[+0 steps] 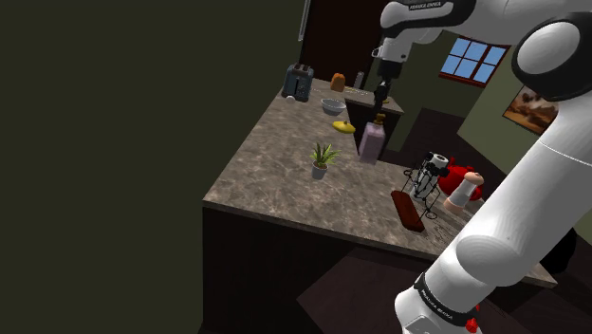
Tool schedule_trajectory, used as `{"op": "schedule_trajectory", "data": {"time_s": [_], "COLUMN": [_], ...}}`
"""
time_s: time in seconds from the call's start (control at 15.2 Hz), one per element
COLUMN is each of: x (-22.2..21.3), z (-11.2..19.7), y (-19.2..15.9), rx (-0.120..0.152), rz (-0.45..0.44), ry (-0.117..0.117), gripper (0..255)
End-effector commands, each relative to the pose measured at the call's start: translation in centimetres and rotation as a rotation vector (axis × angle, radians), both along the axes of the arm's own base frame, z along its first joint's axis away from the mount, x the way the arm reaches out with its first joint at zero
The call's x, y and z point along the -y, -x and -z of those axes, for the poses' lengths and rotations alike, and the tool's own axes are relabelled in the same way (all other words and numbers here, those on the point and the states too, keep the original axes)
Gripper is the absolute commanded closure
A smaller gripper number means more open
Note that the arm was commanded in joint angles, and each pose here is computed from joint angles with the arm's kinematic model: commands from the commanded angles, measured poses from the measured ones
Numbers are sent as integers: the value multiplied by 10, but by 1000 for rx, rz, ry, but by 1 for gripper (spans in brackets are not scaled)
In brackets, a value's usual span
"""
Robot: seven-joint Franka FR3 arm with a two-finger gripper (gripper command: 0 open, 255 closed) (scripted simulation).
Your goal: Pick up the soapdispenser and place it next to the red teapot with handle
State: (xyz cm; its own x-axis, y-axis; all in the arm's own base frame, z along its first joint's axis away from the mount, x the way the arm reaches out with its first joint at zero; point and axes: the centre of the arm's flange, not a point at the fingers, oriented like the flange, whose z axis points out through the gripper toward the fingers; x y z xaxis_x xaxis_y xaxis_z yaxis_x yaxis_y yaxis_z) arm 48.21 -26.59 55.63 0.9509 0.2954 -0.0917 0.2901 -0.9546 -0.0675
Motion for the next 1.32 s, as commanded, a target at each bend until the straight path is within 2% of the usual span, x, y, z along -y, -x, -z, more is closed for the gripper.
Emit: {"op": "schedule_trajectory", "data": {"time_s": [0.0,1.25], "x": [1,1], "z": [-12,-112], "y": [1,1], "rx": [0,0], "rz": [0,0], "ry": [0,0], "gripper": [255,255]}}
